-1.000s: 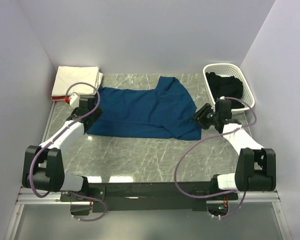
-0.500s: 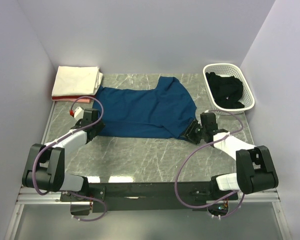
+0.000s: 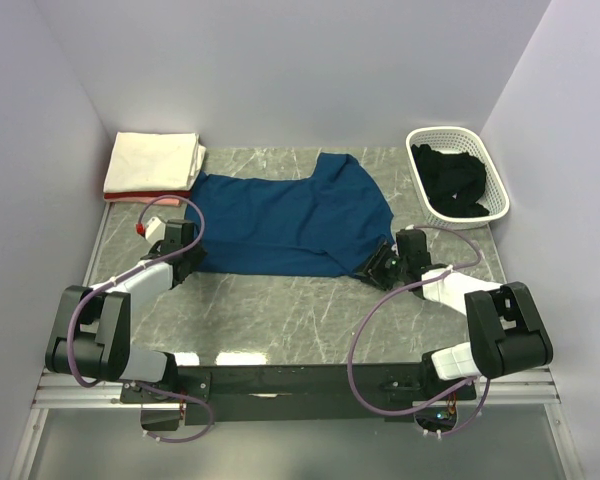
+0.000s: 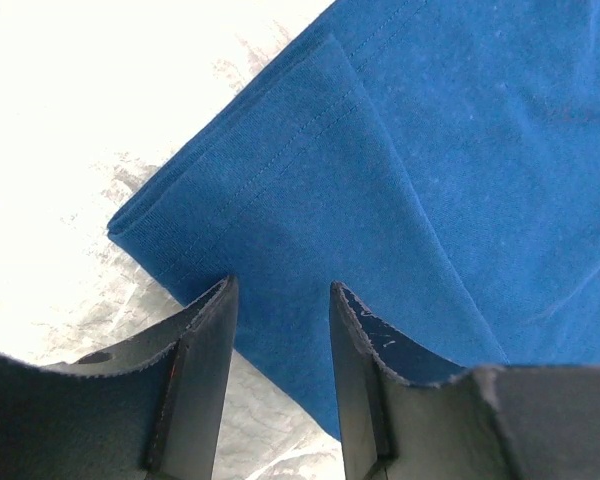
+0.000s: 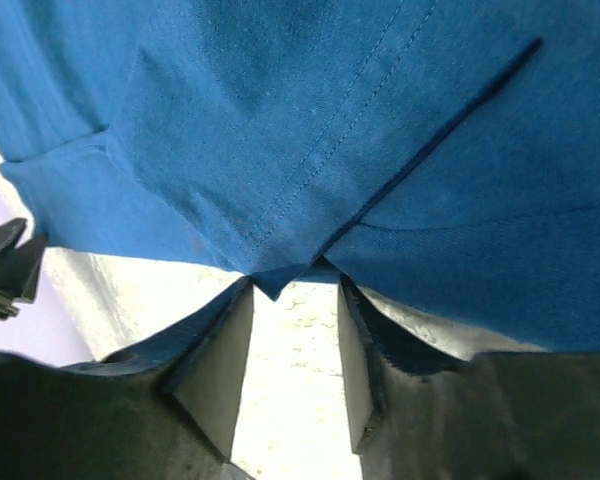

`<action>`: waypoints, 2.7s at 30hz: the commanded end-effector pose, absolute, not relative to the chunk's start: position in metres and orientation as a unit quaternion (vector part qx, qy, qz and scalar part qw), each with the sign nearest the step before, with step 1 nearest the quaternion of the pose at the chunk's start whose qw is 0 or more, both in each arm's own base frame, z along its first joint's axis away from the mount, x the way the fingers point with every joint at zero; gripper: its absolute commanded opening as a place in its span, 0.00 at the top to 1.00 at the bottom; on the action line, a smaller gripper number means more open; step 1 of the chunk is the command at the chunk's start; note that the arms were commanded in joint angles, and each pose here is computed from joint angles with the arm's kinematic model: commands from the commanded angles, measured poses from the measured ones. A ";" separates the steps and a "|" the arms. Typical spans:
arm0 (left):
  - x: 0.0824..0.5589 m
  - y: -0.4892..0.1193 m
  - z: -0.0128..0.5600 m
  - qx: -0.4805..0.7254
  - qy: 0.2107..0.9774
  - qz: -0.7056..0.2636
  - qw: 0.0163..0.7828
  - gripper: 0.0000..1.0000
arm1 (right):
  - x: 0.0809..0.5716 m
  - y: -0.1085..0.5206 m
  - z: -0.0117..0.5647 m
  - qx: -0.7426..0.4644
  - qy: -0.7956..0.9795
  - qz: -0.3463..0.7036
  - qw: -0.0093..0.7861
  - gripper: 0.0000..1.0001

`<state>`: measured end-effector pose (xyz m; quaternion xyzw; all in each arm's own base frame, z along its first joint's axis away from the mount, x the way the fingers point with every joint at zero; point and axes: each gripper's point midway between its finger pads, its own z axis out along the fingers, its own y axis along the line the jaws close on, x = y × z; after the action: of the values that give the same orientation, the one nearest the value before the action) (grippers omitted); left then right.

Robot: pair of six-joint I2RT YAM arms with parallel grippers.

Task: Fold and stack the t-shirts
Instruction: Fold the tshirt

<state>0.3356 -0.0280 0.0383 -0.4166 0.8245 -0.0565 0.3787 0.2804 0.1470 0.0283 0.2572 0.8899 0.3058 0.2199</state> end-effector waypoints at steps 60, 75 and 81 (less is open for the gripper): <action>0.342 -0.027 0.071 -0.405 0.807 -0.089 0.421 0.43 | 0.457 0.204 0.139 0.099 0.898 0.251 0.347 0.38; 0.320 -0.018 0.075 -0.427 0.791 -0.093 0.429 0.39 | 0.365 0.085 0.114 0.244 0.874 0.245 0.342 0.50; 0.304 -0.005 0.069 -0.459 0.773 -0.077 0.431 0.39 | 0.310 0.055 0.083 0.291 0.868 0.228 0.333 0.50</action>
<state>0.3093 -0.0160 0.0665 -0.4348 0.7923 -0.0867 0.4192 0.3074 0.0579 0.0637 0.2929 0.8865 0.2070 0.2923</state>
